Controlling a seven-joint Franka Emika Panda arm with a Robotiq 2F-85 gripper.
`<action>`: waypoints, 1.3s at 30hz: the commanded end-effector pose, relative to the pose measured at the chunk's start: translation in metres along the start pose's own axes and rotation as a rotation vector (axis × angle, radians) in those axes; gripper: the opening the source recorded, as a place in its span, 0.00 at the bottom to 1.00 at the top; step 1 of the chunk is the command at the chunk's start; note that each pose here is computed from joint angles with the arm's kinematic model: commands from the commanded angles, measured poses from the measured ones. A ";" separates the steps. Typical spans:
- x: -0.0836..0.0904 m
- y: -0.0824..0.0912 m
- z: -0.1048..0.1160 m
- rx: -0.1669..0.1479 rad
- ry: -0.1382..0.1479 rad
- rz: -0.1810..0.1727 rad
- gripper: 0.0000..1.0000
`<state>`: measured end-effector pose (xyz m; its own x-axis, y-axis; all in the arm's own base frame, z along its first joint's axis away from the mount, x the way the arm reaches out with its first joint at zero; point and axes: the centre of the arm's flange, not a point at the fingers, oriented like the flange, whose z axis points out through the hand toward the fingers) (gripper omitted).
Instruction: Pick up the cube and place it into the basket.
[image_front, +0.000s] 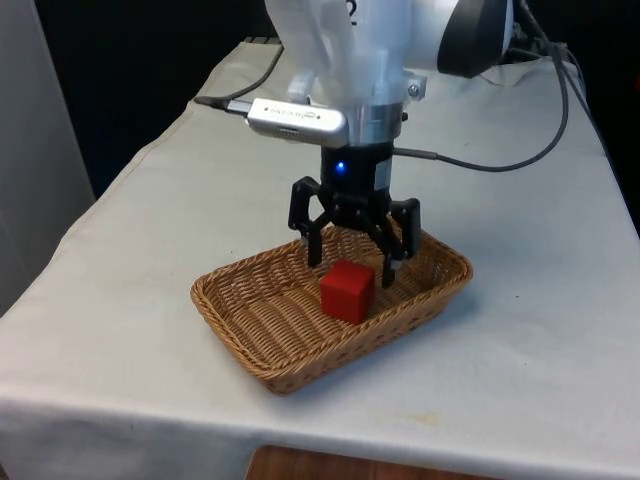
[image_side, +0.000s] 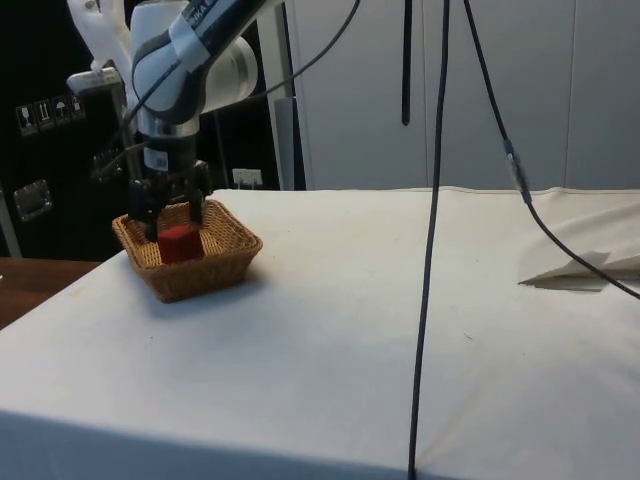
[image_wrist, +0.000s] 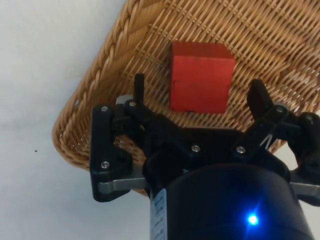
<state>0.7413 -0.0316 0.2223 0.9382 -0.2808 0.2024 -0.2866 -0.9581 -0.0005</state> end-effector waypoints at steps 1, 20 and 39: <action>0.000 0.001 -0.005 -0.001 -0.001 0.000 1.00; -0.008 0.006 -0.034 0.006 -0.008 0.003 1.00; -0.034 0.017 -0.058 0.020 -0.008 0.010 1.00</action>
<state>0.6951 -0.0355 0.2704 0.9380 -0.2936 0.1844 -0.2948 -0.9553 -0.0215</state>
